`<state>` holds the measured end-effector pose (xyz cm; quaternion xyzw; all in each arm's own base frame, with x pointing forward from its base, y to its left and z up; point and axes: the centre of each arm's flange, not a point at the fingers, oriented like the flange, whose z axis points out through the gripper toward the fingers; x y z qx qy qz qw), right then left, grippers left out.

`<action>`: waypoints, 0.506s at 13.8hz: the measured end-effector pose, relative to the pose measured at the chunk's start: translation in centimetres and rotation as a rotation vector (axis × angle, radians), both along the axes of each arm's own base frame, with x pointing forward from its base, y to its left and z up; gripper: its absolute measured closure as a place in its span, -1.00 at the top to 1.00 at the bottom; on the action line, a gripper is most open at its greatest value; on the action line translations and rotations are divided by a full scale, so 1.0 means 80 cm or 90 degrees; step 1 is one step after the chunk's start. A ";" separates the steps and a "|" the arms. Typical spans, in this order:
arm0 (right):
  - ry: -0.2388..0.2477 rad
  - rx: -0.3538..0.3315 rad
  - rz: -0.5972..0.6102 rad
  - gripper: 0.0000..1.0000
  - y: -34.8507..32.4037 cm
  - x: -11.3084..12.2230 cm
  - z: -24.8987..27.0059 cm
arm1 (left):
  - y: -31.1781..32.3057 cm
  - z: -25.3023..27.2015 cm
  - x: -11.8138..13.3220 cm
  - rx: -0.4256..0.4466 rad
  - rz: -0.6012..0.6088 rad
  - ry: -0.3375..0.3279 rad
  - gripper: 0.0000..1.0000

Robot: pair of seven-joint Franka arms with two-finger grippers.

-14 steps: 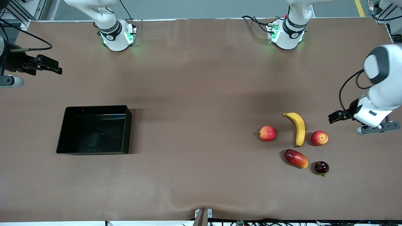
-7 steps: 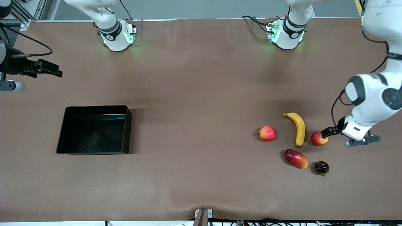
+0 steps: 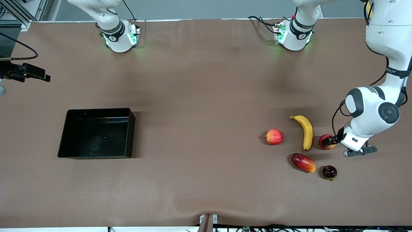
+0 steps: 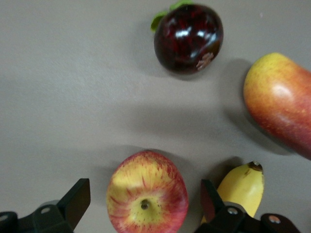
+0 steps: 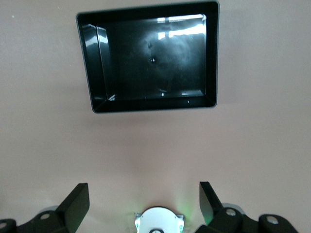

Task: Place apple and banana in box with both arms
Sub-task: 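Reach the left gripper down to the red-yellow apple and grasp it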

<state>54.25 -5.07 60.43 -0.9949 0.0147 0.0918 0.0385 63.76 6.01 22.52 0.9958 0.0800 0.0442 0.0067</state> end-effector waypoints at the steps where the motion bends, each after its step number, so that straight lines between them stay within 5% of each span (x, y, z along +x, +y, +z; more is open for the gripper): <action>1: -0.006 -0.001 0.000 1.00 0.001 0.005 -0.007 | -0.001 -0.008 -0.001 -0.001 0.000 0.006 1.00; 4: -0.003 0.000 -0.007 1.00 -0.007 0.037 -0.070 | -0.001 -0.024 -0.003 -0.004 0.000 0.018 0.99; 7: 0.004 -0.001 -0.031 1.00 -0.036 0.080 -0.157 | 0.000 -0.022 -0.001 -0.004 0.000 0.016 0.50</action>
